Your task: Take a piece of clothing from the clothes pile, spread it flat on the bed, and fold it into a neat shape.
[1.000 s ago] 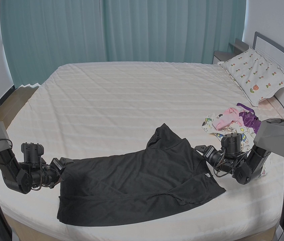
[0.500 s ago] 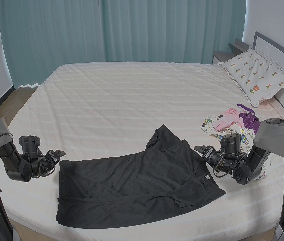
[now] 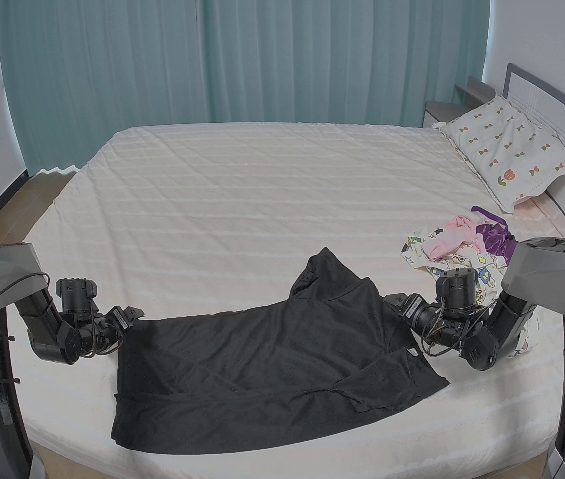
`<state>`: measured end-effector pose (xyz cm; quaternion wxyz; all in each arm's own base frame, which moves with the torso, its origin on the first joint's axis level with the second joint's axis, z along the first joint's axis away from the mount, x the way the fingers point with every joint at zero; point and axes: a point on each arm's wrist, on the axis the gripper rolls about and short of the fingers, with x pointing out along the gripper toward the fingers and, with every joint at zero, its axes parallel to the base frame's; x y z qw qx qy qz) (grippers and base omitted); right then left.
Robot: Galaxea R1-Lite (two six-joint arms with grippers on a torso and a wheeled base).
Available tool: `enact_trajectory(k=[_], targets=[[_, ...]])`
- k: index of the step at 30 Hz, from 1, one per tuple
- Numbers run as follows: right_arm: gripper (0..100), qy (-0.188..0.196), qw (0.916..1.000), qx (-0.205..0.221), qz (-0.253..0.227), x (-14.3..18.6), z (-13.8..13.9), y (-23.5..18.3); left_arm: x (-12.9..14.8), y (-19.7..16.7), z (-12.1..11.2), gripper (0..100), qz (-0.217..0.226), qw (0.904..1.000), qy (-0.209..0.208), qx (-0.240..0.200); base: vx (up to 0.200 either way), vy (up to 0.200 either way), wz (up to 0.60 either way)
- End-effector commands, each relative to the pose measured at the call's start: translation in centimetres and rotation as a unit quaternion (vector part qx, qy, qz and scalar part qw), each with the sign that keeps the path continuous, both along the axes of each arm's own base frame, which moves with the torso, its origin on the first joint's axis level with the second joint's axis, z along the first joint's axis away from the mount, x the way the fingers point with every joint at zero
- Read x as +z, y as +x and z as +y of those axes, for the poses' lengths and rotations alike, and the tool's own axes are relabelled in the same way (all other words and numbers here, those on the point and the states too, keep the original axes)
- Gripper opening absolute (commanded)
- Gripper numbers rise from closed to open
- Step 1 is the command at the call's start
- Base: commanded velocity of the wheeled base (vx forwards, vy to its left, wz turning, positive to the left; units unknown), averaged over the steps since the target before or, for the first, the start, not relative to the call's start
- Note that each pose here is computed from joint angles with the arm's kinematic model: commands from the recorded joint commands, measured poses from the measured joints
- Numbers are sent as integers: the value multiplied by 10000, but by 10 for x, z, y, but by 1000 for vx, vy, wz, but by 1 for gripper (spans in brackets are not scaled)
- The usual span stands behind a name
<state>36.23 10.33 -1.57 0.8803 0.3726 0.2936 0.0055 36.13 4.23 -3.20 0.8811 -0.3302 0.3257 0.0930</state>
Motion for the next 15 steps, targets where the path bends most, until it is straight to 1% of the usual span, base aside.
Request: enact_trajectory(k=[1, 4, 8, 9, 12, 15], targets=[[100, -7, 10000, 46, 6, 0, 3, -1, -9, 0, -1, 100, 3, 10000, 12, -10, 0, 0, 0], [100, -7, 10000, 69, 6, 0, 5, -2, -15, 1, -1, 100, -34, 10000, 32, -3, 0, 0, 0], [100, -9, 10000, 92, 13, -1, 6, -3, -19, 3, -2, 100, -48, 9998, 169, 52, 0, 0, 0], [100, -17, 10000, 85, 27, -1, 6, -3, -20, 3, -1, 0, -40, 9997, 253, 22, 0, 0, 0], [100, -41, 9999, 93, 60, -3, 6, -5, -24, 4, -1, 0, -18, 9992, 397, 22, 0, 0, 0], [100, -53, 9999, 101, 56, -3, 6, -5, -24, 4, -1, 0, -53, 9991, 415, 52, 0, 0, 0]])
